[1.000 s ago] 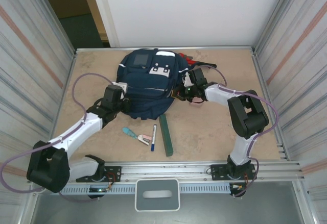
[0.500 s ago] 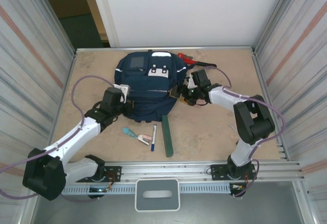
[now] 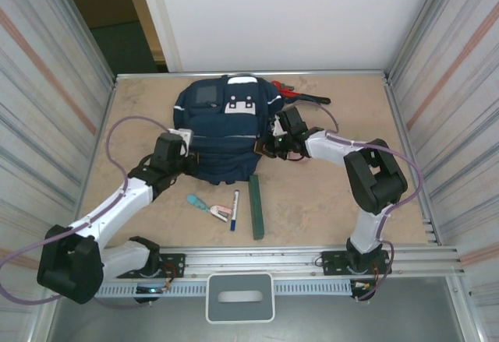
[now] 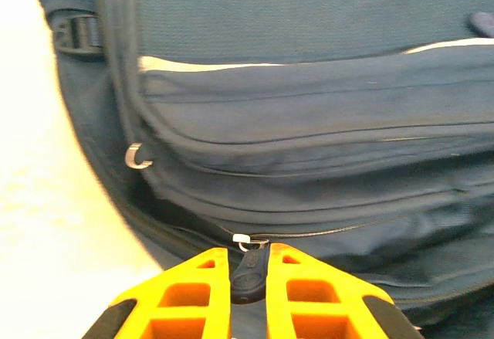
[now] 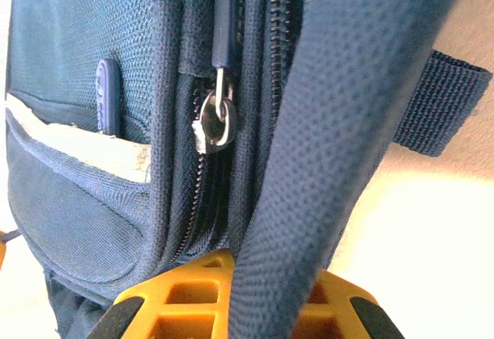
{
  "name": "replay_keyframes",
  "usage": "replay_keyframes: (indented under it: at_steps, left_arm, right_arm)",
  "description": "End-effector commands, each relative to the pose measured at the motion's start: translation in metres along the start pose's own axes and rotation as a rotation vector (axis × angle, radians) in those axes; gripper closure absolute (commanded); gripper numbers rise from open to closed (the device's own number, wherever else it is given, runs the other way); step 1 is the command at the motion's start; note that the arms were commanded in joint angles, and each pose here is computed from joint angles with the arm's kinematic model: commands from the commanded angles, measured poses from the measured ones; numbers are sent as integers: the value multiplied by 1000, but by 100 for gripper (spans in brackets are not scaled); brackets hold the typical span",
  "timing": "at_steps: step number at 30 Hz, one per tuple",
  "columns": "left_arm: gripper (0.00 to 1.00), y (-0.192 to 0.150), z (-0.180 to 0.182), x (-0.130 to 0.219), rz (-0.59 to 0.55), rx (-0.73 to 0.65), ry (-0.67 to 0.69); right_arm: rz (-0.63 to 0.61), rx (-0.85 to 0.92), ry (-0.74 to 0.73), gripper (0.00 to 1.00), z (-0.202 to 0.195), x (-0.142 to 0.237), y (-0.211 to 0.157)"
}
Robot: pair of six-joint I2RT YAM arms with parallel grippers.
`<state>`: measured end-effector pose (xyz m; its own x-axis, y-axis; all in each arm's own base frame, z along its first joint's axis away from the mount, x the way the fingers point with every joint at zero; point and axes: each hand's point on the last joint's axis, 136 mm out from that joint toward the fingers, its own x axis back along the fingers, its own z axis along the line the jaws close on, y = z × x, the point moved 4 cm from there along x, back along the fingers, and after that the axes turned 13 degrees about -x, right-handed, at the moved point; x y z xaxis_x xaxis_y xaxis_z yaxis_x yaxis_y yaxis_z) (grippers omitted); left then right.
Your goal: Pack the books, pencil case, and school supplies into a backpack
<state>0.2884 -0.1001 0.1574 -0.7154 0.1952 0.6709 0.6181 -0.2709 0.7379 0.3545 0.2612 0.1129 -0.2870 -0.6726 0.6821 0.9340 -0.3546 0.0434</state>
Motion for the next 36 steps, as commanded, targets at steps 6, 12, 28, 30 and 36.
replay_keyframes:
  at_steps: [6, 12, 28, 30, 36]
  left_arm:
    - [100, -4, 53, -2, -4, 69, 176]
    - [100, 4, 73, -15, 8, 116, 198]
    - [100, 17, 24, -9, -66, 125, -47]
    - [100, 18, 15, -8, -68, 106, -66]
    - [100, 22, -5, -6, -70, 62, -95]
  right_arm:
    - [-16, 92, 0, 100, -4, 21, 37]
    - [72, 164, 7, 100, 4, 14, 40]
    - [-13, 117, -83, 44, 15, 33, 57]
    - [-35, 75, -57, 34, 7, 37, 47]
    - [-18, 9, 9, 19, 3, 17, 8]
